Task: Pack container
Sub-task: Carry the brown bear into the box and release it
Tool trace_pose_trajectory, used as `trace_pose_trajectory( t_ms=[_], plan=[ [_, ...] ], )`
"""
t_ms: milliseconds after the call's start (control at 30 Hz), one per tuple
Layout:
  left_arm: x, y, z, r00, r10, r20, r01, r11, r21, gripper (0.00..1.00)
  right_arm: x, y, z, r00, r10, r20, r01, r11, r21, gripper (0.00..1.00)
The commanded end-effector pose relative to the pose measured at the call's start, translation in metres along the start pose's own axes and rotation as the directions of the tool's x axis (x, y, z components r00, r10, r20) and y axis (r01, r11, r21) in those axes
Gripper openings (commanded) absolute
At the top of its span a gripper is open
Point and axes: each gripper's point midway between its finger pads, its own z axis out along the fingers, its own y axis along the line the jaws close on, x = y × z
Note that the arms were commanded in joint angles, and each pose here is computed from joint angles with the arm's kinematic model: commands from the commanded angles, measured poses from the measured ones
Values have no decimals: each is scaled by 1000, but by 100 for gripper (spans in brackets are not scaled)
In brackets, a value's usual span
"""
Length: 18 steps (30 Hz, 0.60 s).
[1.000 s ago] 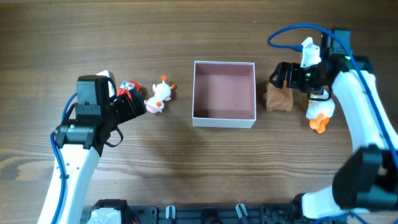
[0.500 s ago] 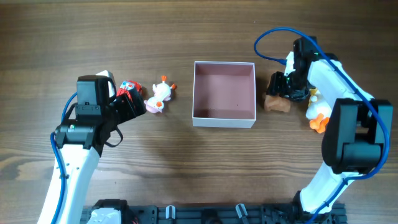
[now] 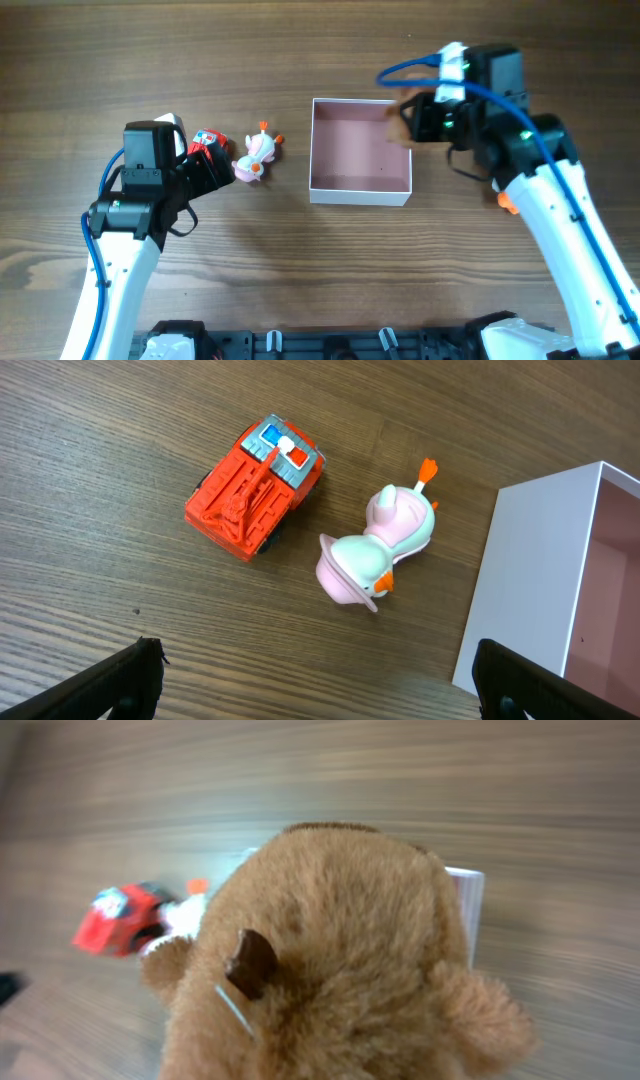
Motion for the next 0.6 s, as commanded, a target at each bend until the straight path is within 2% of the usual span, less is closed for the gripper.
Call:
trace_pose_trajectory(
  t_ms=[0,100,133,200,267,333,400,433,567],
  plan=[
    [-8,-2,-4,1000,16,20,-16,1000,-3,100,18,28,33,998,23,-51,-22,1000,18,16],
    [-8,-2,-4,1000,16,20,-16,1000,-3,100,34,30,76,996,18,-89,-9,995,104,20],
    [-8,-2,-4,1000,16,20,-16,1000,-3,100,40,30,94,994,11,-112,1,994,113,24],
    [-8,-2,-4,1000,16,20,-16,1000,-3,100,51,25,131,988,14,-153,4,993,117,25],
    [-8,-2,-4,1000,16,20,-16,1000,-3,100,60,23,157,983,6,-182,13,994,104,31],
    [-8,-2,-4,1000,16,20,-16,1000,-3,100,63,24,172,983,5,-185,11,996,87,55],
    [-8,-2,-4,1000,16,20,-16,1000,-3,100,51,32,176,989,-56,-138,63,997,45,75],
    [-8,-2,-4,1000,16,20,-16,1000,-3,100,46,34,176,991,-64,-119,69,997,36,82],
    [-8,-2,-4,1000,16,20,-16,1000,-3,100,32,39,174,991,-109,-71,110,994,15,90]
  ],
)
